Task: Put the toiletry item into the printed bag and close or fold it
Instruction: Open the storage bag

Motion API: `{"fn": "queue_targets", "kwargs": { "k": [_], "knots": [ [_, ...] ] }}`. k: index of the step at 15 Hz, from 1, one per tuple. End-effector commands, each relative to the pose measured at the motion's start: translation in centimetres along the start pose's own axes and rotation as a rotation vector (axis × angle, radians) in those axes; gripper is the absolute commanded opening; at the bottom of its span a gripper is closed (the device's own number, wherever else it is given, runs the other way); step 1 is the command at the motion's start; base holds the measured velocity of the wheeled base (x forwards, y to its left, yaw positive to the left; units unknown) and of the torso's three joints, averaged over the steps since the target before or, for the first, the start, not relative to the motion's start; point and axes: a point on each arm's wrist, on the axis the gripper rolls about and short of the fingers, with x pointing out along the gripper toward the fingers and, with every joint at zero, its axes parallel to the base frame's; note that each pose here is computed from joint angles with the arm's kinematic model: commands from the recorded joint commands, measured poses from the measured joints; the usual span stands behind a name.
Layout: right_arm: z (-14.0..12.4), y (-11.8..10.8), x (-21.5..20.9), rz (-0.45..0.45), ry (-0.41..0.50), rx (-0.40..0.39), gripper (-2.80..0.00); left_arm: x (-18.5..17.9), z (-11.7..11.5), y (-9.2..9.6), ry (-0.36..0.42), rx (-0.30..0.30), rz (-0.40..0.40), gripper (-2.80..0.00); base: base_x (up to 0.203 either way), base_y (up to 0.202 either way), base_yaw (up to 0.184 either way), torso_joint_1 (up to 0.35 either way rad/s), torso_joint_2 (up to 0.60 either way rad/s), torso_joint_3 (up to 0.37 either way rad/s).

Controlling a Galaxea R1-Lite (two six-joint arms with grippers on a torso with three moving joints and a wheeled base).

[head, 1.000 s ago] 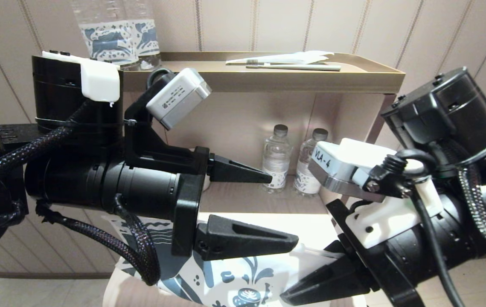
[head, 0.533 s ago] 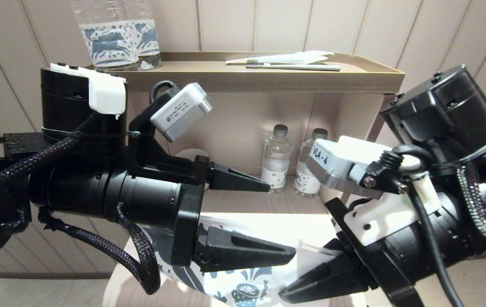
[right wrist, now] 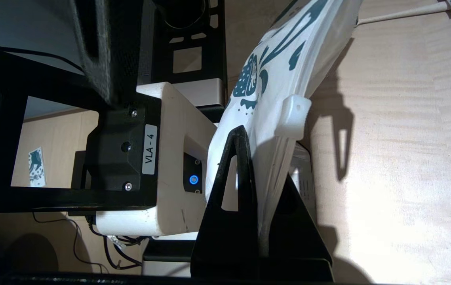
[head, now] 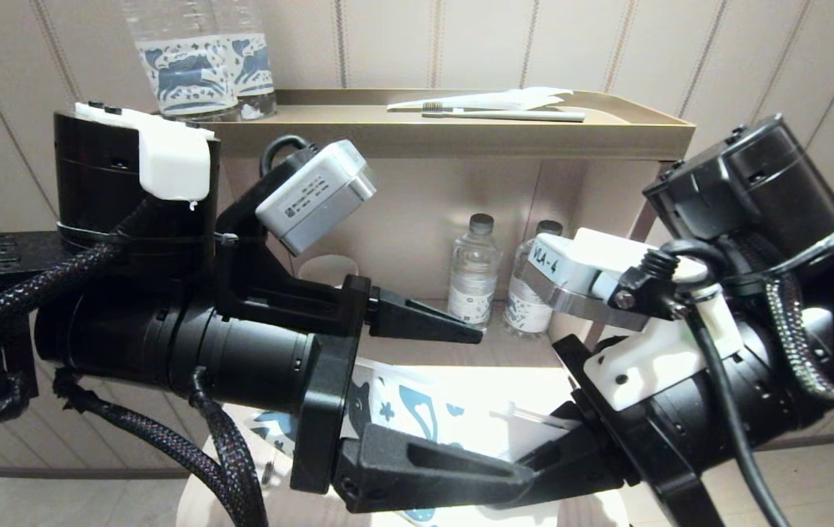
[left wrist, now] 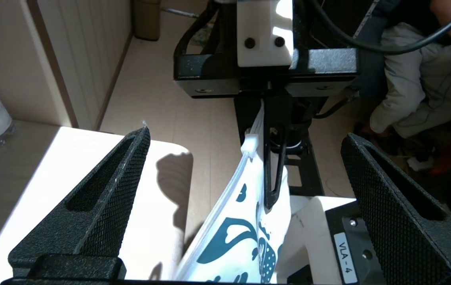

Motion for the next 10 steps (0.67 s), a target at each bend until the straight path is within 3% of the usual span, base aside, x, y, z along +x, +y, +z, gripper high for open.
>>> {"fn": "queue_targets", "kwargs": {
  "k": [1, 5, 7, 10],
  "knots": [
    [-0.2, 0.1, 0.1, 0.007, 0.006, -0.003, -2.80, -0.4, 0.5, -0.4, -0.010, 0.008, -0.003, 0.00, 0.000, 0.000, 0.000, 0.000, 0.00, 0.000],
    [-0.6, 0.6, -0.6, -0.009, 0.024, -0.058, -2.80, -2.5, 1.2, -0.6, -0.006, 0.005, 0.061, 0.00, 0.000, 0.000, 0.000, 0.000, 0.00, 0.000],
    [-1.0, 1.1, -1.1, -0.064, 0.102, -0.104, -2.80, -3.1, 0.9, -0.2, 0.049, -0.005, 0.083, 0.00, 0.000, 0.000, 0.000, 0.000, 0.00, 0.000],
    [-0.9, 2.3, -1.6, -0.113, 0.159, -0.157, -2.80, -4.3, 0.7, 0.2, 0.155, 0.064, 0.098, 0.00, 0.000, 0.000, 0.000, 0.000, 0.00, 0.000]
  ]
}}
